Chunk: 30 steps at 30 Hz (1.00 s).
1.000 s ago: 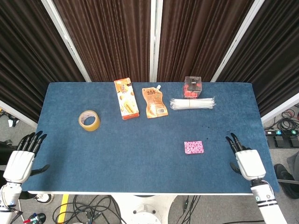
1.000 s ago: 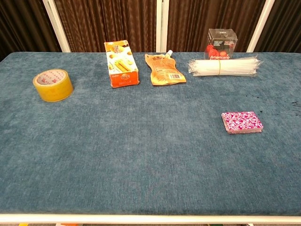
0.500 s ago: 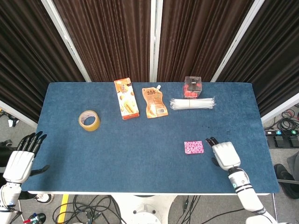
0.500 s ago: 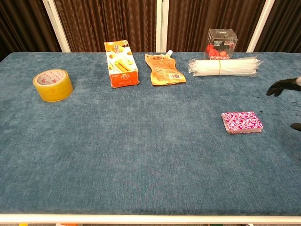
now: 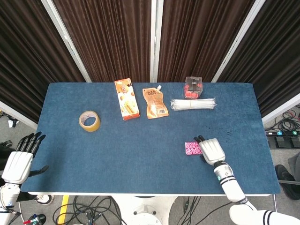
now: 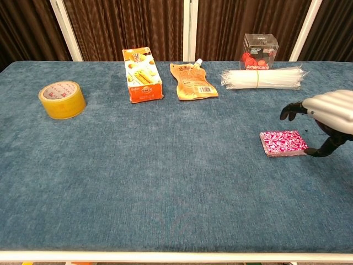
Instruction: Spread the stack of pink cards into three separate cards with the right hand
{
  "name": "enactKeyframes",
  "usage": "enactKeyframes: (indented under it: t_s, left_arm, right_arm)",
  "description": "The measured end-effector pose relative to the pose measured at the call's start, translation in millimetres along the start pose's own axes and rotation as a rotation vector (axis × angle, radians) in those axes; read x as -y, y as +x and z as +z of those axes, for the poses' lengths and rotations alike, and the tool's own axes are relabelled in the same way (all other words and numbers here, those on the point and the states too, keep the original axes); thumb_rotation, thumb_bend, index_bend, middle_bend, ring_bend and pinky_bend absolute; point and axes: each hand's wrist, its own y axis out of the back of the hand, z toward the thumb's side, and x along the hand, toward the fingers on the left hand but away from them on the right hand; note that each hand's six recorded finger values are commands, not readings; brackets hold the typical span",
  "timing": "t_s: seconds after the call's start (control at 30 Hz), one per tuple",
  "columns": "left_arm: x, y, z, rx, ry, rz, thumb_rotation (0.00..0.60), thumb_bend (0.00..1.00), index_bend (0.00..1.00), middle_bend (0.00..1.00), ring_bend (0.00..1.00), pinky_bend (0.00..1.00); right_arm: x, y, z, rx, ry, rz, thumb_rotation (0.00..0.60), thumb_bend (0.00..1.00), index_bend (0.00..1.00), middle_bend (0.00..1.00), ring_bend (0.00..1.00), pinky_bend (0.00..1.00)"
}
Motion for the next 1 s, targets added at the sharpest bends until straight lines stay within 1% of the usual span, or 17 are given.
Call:
enactKeyframes:
  t_s: [0.1, 0.27, 0.53, 0.73, 0.87, 1.0]
  left_arm:
    - [0, 0, -1, -0.003, -0.003, 0.001, 0.6, 0.0, 0.07, 0.03, 0.0, 0.1]
    - [0, -1, -3, -0.007, -0.007, 0.002, 0.6, 0.0, 0.07, 0.03, 0.0, 0.1]
    - [0, -2, -6, -0.01, -0.012, 0.003, 0.6, 0.0, 0.07, 0.03, 0.0, 0.1]
    - [0, -2, -7, -0.012, -0.014, 0.001, 0.6, 0.0, 0.07, 0.03, 0.0, 0.1]
    - [1, -2, -7, -0.009, -0.016, -0.011, 0.6, 0.0, 0.07, 0.03, 0.0, 0.1]
    - [1, -2, -7, -0.01, -0.018, -0.007, 0.6, 0.0, 0.07, 0.03, 0.0, 0.1]
  right_arm:
    - [4, -4, 5, 0.0, -0.003, 0.012, 0.6, 0.18, 0.22, 0.2, 0.72, 0.8]
    - [8, -9, 12, -0.007, 0.005, 0.025, 0.6, 0.18, 0.22, 0.2, 0.72, 0.8]
    - [13, -14, 14, -0.001, 0.015, 0.029, 0.6, 0.17, 0.22, 0.2, 0.72, 0.8]
    - [15, -17, 19, -0.007, -0.018, 0.04, 0.6, 0.18, 0.22, 0.2, 0.72, 0.8]
    - [17, -19, 20, -0.004, -0.017, 0.049, 0.6, 0.2, 0.22, 0.2, 0.72, 0.8]
    - [17, -21, 21, 0.001, -0.015, 0.048, 0.6, 0.2, 0.22, 0.2, 0.72, 0.8]
